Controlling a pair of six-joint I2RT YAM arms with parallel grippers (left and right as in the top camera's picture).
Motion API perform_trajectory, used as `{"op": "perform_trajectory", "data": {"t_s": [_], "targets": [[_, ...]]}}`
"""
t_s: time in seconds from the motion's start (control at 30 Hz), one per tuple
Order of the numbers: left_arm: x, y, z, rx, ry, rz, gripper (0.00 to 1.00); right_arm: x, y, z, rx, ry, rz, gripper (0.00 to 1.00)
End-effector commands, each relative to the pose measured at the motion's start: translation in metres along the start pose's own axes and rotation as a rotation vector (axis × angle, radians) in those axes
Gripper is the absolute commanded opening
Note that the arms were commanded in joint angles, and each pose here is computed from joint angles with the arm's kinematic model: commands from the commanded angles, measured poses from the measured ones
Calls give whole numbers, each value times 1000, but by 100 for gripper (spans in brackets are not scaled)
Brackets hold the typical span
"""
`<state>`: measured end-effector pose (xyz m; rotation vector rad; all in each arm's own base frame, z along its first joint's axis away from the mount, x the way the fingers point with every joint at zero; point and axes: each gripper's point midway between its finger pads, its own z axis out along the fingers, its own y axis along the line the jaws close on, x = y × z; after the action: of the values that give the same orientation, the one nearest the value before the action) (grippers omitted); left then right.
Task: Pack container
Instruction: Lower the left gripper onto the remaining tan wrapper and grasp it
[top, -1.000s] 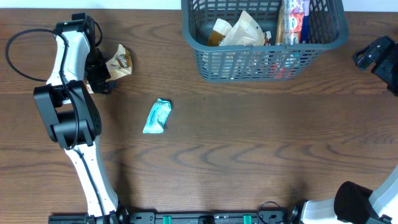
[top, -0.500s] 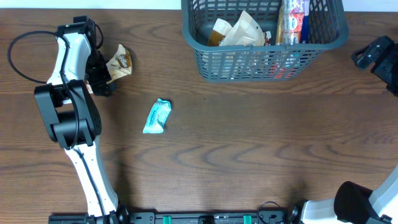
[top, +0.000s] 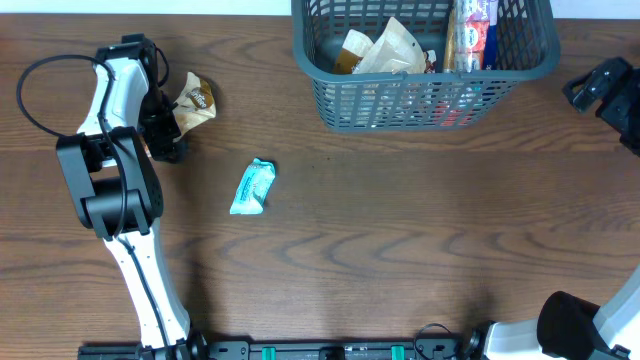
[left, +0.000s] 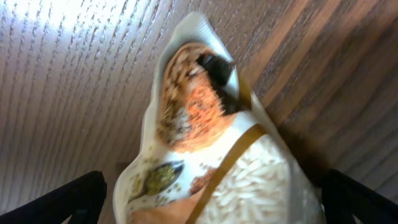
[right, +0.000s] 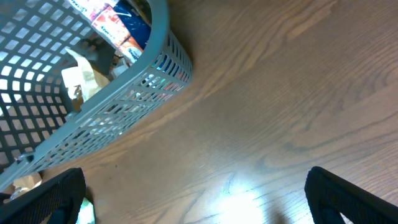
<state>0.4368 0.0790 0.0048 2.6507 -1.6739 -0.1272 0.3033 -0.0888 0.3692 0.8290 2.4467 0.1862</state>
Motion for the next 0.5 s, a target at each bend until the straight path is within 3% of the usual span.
{"op": "perform_trajectory", "data": {"t_s": [0.0, 0.1, 0.2, 0.3, 0.4, 0.47], "targets": [[-7, 8, 11, -39, -29, 4, 99, 1, 0, 1, -6, 8, -12, 99], [-6, 7, 11, -34, -27, 4, 99, 1, 0, 1, -6, 8, -12, 99], [-6, 7, 11, -32, -26, 4, 73, 1, 0, 1, -6, 8, -12, 99], [-6, 7, 11, -32, -26, 4, 58, 1, 0, 1, -7, 9, -12, 99], [-5, 7, 11, -33, -25, 4, 6, 1, 0, 1, -7, 9, -12, 99], [-5, 7, 11, -33, -22, 4, 6, 1, 0, 1, -7, 9, -12, 99]]}}
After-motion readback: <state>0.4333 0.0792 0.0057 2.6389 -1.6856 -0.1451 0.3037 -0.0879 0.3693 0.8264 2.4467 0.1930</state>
